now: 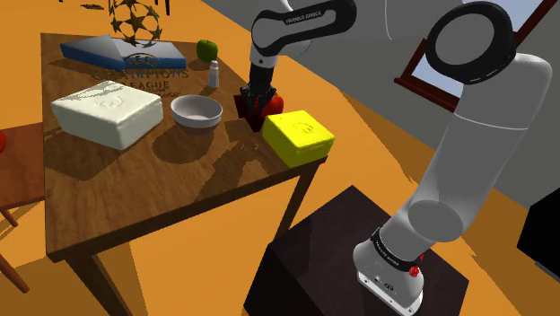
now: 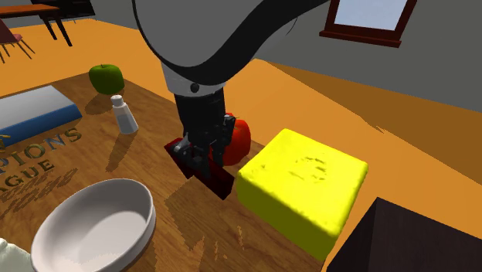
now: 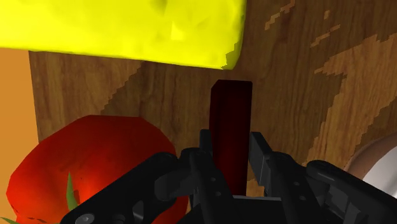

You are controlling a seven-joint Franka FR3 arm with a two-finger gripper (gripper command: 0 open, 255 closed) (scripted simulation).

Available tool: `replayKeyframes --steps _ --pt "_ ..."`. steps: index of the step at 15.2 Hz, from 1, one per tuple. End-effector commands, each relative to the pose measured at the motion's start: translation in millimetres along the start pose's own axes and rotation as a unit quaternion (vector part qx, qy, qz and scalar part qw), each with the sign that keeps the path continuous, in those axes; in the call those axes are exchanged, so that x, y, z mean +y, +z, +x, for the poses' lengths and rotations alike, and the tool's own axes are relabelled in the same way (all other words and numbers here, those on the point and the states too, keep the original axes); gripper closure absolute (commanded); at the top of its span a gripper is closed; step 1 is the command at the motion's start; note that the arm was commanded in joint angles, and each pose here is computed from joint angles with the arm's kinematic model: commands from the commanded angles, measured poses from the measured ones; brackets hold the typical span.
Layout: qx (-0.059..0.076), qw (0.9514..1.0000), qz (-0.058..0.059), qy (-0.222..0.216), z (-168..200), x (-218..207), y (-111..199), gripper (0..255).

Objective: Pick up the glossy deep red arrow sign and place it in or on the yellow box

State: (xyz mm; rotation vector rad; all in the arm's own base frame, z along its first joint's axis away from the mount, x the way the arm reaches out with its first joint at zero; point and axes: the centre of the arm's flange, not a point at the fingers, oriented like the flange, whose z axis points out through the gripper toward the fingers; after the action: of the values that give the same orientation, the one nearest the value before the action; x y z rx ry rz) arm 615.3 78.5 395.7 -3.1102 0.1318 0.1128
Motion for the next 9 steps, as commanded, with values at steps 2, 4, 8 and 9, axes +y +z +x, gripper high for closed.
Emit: replayKeyframes --steps 2,4,8,9 --pt "-0.001 1.0000 0.000 0.000 1 -1 -4 255" --pt "-0.001 1.0000 0.000 0.000 0 -1 -15 255" --pt "-0.001 1.0000 0.000 0.000 -1 -2 -36 255" --pt "-0.001 1.0000 0.000 0.000 -2 -2 -41 255"
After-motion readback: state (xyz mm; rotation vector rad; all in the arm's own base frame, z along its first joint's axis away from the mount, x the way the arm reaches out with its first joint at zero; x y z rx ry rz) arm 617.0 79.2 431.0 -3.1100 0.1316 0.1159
